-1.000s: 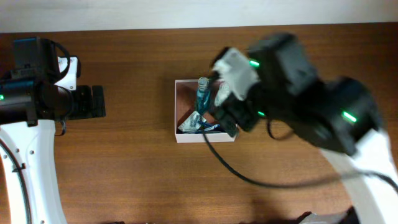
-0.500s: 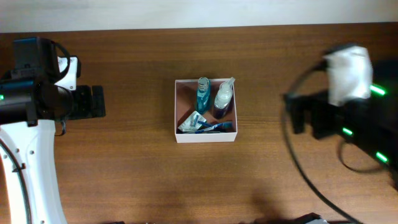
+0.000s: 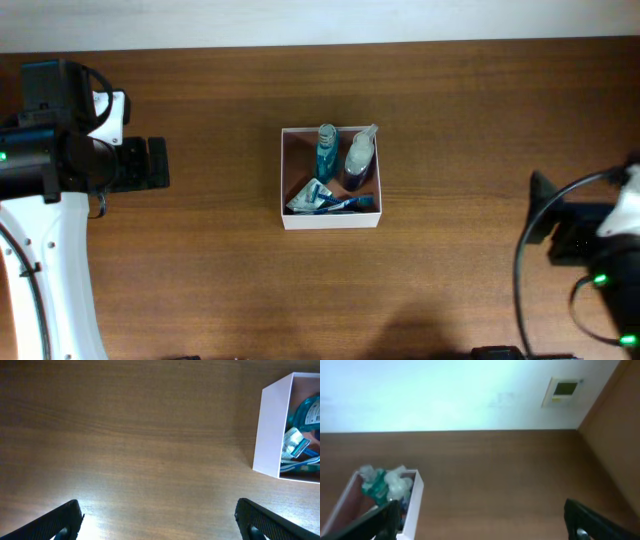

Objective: Pack container

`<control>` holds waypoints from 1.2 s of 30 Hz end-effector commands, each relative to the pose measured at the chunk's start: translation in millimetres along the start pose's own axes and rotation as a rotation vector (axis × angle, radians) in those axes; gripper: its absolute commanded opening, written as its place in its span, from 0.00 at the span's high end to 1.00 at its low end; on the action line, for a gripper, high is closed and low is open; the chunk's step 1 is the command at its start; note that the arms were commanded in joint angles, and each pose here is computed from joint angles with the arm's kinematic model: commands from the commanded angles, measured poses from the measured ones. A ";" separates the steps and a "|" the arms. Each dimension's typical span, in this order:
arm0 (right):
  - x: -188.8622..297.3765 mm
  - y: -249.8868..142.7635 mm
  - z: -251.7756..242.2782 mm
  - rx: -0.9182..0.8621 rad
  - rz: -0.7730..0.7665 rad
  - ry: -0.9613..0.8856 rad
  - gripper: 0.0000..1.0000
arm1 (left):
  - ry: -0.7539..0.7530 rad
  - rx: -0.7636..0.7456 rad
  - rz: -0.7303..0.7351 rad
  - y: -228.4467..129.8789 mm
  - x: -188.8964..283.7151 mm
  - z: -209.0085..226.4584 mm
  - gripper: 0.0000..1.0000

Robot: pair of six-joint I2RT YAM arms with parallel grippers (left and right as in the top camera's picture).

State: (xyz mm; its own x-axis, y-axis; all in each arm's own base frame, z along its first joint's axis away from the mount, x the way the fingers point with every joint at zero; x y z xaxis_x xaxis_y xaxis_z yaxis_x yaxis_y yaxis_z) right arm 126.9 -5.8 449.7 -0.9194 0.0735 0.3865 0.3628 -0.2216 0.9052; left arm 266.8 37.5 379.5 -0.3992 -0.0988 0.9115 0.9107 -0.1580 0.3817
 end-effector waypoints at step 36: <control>-115.7 -297.4 -58.7 -0.005 0.200 -0.036 0.01 | -0.001 0.013 -0.023 0.8 5.3 0.6 0.00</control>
State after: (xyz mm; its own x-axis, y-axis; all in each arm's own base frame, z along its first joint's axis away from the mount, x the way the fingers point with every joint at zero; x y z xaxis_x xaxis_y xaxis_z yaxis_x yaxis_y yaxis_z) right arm 115.4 -4.7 127.0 -0.8164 0.0586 0.5745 0.5499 -0.2247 0.8044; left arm 266.8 37.5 379.5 -0.3992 -0.0988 0.9115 0.9107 -0.1580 0.3817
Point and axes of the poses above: each gripper's point midway between its finger pads, its own x axis back along the fingers, its own z axis along the line the jaws close on, y = z × x, the point moved 9 cm from there along x, back along the fingers, and after that the axes turned 13 degrees about -x, right-handed, at the moved point
